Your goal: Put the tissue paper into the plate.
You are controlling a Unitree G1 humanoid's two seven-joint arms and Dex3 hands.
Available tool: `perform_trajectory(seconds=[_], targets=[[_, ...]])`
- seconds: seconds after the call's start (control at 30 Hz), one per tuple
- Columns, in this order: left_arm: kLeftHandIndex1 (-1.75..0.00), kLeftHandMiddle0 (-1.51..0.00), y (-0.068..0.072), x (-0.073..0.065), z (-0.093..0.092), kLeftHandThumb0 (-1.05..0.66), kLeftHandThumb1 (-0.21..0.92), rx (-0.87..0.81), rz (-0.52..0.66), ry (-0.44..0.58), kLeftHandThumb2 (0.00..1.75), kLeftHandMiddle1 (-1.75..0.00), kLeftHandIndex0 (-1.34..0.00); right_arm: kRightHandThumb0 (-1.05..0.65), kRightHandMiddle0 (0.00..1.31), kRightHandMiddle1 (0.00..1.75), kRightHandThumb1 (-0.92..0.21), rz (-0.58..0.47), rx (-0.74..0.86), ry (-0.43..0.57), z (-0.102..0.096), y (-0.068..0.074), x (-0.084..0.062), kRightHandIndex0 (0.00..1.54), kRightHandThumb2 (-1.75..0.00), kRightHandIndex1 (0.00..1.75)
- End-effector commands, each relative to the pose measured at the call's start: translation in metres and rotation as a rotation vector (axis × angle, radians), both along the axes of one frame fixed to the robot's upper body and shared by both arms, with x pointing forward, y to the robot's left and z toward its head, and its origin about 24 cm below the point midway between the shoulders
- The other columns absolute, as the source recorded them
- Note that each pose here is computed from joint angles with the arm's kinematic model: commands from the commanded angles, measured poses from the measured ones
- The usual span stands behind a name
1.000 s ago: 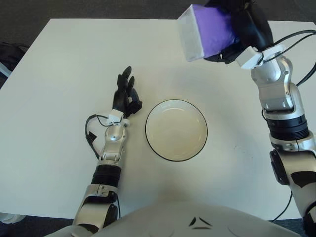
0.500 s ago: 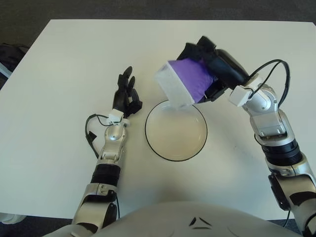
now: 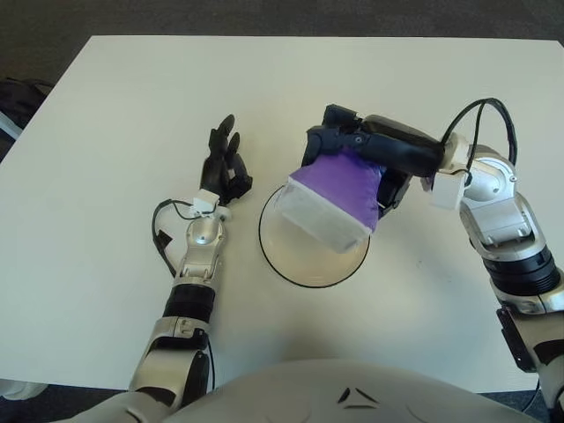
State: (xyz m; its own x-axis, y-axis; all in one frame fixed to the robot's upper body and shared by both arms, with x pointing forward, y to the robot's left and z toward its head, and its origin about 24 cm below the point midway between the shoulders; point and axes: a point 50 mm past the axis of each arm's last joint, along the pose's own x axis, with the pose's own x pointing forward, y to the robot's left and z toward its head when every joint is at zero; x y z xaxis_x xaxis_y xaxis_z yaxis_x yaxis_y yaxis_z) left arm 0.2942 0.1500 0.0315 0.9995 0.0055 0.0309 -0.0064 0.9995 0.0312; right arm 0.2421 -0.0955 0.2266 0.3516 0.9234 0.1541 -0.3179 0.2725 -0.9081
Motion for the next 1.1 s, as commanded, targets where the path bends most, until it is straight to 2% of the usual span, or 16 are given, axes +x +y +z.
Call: perform_trajectory(seconds=[0.0, 0.53, 0.77, 0.93, 0.97, 1.0, 1.03, 1.07], targets=[[-0.44, -0.32, 0.0069, -0.0321, -0.0616, -0.80, 0.92, -0.025, 0.023, 0.289, 0.95, 0.00, 0.00, 0.02, 0.96, 1.75, -0.22, -0.003, -0.033, -0.040, 0.0009, -0.0011, -0.0070, 1.12, -1.36, 1.75], [-0.42, -0.30, 0.0082, -0.0322, -0.0628, -0.82, 0.92, -0.031, 0.009, 0.279, 0.93, 0.00, 0.00, -0.04, 0.93, 1.75, -0.30, -0.034, -0.073, -0.086, -0.0023, -0.0002, -0.0108, 1.17, -1.25, 1.75], [-0.40, -0.29, 0.0088, -0.0316, -0.0628, -0.82, 0.92, -0.030, 0.008, 0.273, 0.94, 0.00, 0.00, -0.06, 0.92, 1.75, -0.31, -0.034, -0.081, -0.086, -0.0024, 0.0000, -0.0104, 1.15, -1.23, 1.75], [-0.40, -0.30, 0.0090, -0.0315, -0.0628, -0.82, 0.92, -0.037, 0.005, 0.268, 0.94, 0.00, 0.00, -0.06, 0.88, 1.75, -0.32, -0.049, -0.047, -0.130, -0.0055, 0.0023, -0.0122, 1.12, -1.23, 1.75], [-0.40, -0.30, 0.0090, -0.0315, -0.0628, -0.82, 0.92, -0.038, 0.005, 0.267, 0.95, -0.01, 0.00, -0.04, 0.76, 1.67, -0.31, -0.054, -0.033, -0.142, -0.0059, 0.0027, -0.0125, 0.94, -1.25, 1.75], [-0.40, -0.30, 0.0092, -0.0312, -0.0627, -0.82, 0.92, -0.037, 0.006, 0.266, 0.95, -0.01, 0.00, -0.03, 0.72, 1.64, -0.31, -0.059, -0.025, -0.154, -0.0061, 0.0030, -0.0125, 0.87, -1.26, 1.75], [-0.41, -0.31, 0.0093, -0.0311, -0.0627, -0.82, 0.92, -0.036, 0.006, 0.266, 0.95, -0.01, 0.00, -0.02, 0.59, 1.68, -0.39, -0.062, -0.021, -0.163, -0.0064, 0.0032, -0.0125, 0.68, -1.17, 1.73], [-0.41, -0.31, 0.0097, -0.0311, -0.0626, -0.82, 0.92, -0.023, 0.007, 0.264, 0.95, -0.01, 0.00, -0.02, 0.50, 1.70, -0.46, -0.065, -0.051, -0.182, -0.0072, 0.0031, -0.0129, 0.55, -1.11, 1.71]])
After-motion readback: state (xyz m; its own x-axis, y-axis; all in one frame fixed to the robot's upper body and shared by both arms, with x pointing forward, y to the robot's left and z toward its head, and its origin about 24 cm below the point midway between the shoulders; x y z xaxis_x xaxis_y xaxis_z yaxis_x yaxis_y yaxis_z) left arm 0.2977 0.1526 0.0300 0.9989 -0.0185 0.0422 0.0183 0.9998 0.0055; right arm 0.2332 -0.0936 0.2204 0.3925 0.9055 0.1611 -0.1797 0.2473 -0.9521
